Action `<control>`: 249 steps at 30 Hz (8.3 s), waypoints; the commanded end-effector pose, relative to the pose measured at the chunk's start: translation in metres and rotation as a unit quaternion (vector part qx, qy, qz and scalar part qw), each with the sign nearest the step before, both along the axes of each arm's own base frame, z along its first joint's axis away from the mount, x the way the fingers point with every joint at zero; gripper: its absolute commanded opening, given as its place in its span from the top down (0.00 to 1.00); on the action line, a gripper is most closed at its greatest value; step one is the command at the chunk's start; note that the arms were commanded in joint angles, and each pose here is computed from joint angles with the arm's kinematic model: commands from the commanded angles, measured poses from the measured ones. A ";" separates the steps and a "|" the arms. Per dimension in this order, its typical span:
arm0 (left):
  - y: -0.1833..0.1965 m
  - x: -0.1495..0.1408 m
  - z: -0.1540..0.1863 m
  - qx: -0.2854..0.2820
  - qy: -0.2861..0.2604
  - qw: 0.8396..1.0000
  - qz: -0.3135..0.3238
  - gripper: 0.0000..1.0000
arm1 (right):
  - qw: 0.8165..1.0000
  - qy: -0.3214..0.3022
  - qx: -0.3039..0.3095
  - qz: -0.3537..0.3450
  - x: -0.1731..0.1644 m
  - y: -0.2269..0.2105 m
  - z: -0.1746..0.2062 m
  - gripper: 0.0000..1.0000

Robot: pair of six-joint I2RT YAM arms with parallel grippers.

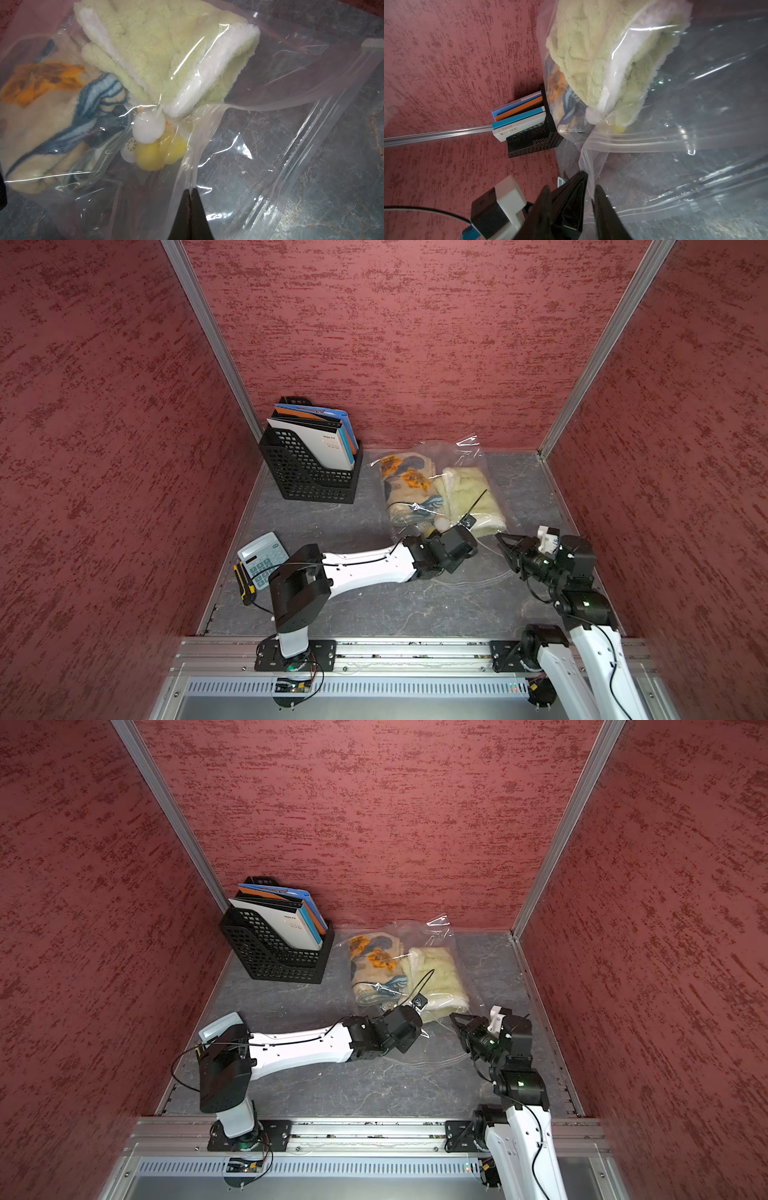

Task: Take the blanket out of the vacuum bag
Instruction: Open the vacuum bag at the center of the board, then take out the blanket from the vacuum bag.

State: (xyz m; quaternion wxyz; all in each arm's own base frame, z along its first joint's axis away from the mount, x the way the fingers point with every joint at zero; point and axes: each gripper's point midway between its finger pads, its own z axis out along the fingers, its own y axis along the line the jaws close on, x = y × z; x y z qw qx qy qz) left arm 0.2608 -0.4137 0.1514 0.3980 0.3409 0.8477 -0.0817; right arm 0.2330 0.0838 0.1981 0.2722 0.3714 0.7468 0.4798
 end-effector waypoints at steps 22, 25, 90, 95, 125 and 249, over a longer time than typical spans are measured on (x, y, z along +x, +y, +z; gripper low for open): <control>-0.006 -0.014 0.012 -0.069 0.030 0.997 -0.002 1.00 | 0.999 0.019 0.015 0.034 0.018 0.036 -0.050 0.40; -0.001 -0.017 0.012 -0.074 0.030 0.997 -0.001 1.00 | 1.000 0.024 0.009 0.012 0.019 0.029 -0.055 0.36; -0.039 0.016 0.113 -0.246 0.043 0.968 -0.028 1.00 | 0.997 -0.020 0.001 0.075 0.009 0.051 -0.029 0.82; -0.045 0.000 0.121 -0.261 0.038 0.963 -0.060 1.00 | 0.999 -0.015 -0.010 0.050 0.033 0.052 -0.042 0.61; -0.093 -0.073 0.093 -0.295 0.096 0.931 -0.192 1.00 | 0.954 0.025 -0.241 -0.177 0.011 -0.064 -0.046 0.23; -0.035 0.013 0.071 -0.336 0.043 0.939 -0.053 1.00 | 0.991 0.077 -0.068 -0.080 -0.015 -0.025 -0.119 0.01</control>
